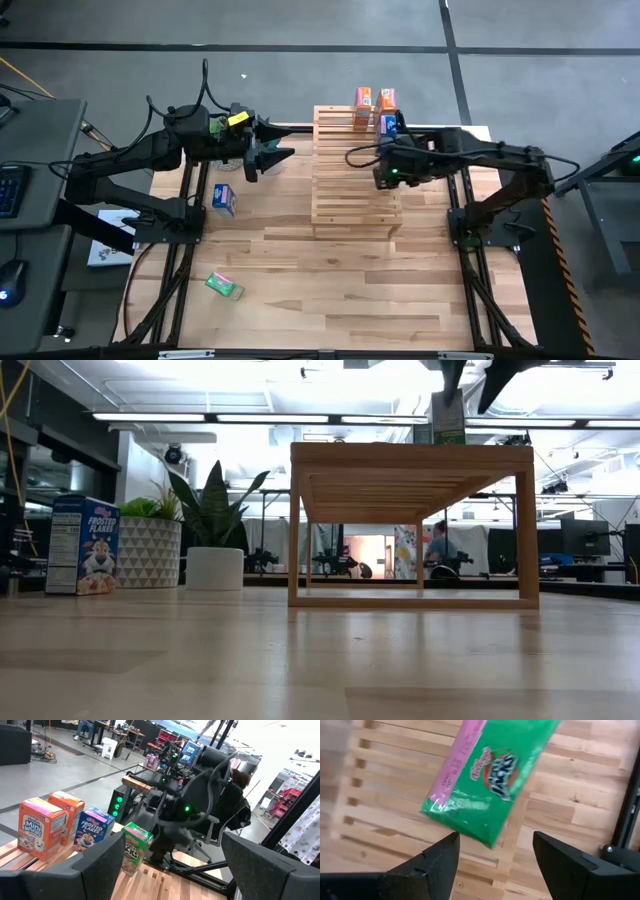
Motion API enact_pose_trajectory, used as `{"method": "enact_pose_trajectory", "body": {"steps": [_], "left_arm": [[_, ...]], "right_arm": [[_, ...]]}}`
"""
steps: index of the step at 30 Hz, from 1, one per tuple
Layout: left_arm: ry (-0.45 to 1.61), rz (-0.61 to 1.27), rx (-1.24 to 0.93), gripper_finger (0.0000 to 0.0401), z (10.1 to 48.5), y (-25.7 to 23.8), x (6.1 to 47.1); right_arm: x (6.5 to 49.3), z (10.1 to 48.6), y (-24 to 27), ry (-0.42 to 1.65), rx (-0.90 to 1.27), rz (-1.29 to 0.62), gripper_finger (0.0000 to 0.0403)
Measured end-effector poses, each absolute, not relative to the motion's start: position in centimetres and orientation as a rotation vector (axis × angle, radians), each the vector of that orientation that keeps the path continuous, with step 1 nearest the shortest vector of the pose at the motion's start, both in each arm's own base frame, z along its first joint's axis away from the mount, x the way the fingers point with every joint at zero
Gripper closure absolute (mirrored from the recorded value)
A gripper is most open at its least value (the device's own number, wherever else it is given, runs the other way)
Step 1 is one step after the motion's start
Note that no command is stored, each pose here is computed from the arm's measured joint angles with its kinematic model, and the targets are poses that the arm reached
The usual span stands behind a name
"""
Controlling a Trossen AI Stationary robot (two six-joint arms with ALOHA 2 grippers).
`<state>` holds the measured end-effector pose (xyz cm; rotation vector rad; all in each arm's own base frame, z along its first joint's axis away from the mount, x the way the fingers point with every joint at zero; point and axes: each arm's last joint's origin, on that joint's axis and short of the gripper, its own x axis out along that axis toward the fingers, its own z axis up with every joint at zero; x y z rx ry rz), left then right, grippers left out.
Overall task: Stack cereal on shelf
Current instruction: Move the green cereal box beside the blue cereal box on the shelf
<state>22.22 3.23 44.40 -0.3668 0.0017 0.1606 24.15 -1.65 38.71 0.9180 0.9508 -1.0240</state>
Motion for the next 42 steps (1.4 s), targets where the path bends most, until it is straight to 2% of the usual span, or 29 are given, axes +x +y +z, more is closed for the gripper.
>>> {"method": "enact_pose_trajectory", "body": {"steps": [8, 13, 16, 21, 22, 26, 29, 32, 42], "left_arm": [[0.002, 0.161, -0.368, 0.0082, 44.4, 3.2, 22.2], [-0.001, 0.163, -0.389, 0.0082, 44.4, 3.2, 22.2], [-0.006, 0.188, -0.392, 0.0082, 44.4, 3.3, 22.2], [-0.013, 0.212, -0.392, 0.0082, 44.4, 3.4, 22.2], [-0.014, 0.214, -0.392, 0.0082, 44.4, 3.4, 22.2], [-0.014, 0.213, -0.393, 0.0082, 44.4, 3.4, 22.2], [-0.015, 0.213, -0.395, 0.0082, 44.4, 3.4, 22.2], [-0.016, 0.213, -0.405, 0.0082, 44.4, 3.4, 22.2], [-0.016, 0.213, -0.409, 0.0082, 44.4, 3.4, 22.2]], "right_arm": [[19.8, 42.1, -1.3, 0.815, 0.918, -0.852, 0.0158], [17.3, 42.9, -1.5, 0.707, 0.847, -0.974, 0.0179], [17.4, 41.6, -1.8, 0.708, 0.796, -1.054, 0.0226], [17.9, 37.4, -2.6, 0.812, 0.734, -1.132, 0.0369], [17.9, 36.8, -2.7, 0.805, 0.737, -1.131, 0.0386], [17.8, 35.6, -3.4, 0.691, 0.790, -1.028, 0.0379], [17.4, 35.5, -4.1, 0.553, 0.834, -0.969, 0.0397], [16.8, 35.6, -4.8, 0.458, 0.860, -0.968, 0.0396], [17.8, 35.2, -6.2, 0.496, 0.894, -0.885, 0.0402]]}}
